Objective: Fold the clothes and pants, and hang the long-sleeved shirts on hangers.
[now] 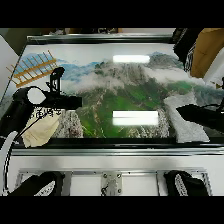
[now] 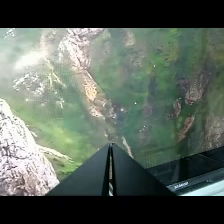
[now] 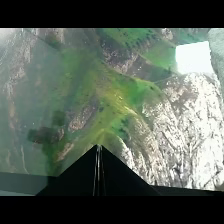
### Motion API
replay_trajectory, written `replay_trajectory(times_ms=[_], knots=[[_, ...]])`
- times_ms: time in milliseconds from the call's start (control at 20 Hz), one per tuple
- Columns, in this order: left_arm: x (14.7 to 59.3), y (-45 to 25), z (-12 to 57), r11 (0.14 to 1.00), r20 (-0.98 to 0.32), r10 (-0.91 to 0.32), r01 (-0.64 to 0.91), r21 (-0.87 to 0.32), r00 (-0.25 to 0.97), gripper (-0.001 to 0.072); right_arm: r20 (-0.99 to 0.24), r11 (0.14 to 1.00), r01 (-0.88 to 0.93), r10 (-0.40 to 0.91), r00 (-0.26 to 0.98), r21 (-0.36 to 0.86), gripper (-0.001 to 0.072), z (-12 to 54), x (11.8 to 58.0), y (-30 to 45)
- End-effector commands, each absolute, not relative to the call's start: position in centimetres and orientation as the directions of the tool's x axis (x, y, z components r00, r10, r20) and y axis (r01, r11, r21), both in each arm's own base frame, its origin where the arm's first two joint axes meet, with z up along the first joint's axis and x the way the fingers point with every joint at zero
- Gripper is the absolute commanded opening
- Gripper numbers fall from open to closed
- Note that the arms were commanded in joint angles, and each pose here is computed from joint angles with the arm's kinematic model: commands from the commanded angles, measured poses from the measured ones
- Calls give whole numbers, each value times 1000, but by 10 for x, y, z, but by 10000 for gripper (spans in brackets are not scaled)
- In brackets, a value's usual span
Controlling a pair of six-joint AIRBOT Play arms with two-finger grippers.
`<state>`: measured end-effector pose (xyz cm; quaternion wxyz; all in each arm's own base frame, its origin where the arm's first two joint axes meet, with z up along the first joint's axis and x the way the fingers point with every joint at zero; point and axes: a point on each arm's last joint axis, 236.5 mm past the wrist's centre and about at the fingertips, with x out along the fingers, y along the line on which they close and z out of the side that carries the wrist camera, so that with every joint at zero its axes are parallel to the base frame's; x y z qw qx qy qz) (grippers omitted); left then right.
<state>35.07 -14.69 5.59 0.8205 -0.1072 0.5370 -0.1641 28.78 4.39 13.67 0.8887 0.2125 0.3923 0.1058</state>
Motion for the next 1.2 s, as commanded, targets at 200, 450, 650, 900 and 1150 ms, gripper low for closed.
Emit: replay_trajectory(times_ms=[200, 450, 650, 900, 1150], knots=[[406, -64, 70, 986, -824, -118, 166, -30, 554, 711, -653, 887, -21, 355, 669, 461, 13, 136, 288, 44], [448, 46, 31, 981, -858, 164, 11, 194, 486, 709, -653, 887, -21, 355, 669, 461, 13, 137, 288, 44], [459, 88, -32, 973, -908, 228, -60, 222, 350, 710, -653, 887, -21, 355, 669, 461, 13, 137, 288, 44], [443, 95, -98, 973, -962, 224, -83, 213, 156, 710, -653, 887, -21, 355, 669, 461, 13, 137, 288, 44], [442, 93, -91, 965, -970, 218, -170, 198, 110, 6, -653, 887, -21, 356, 669, 461, 13, 136, 288, 44]])
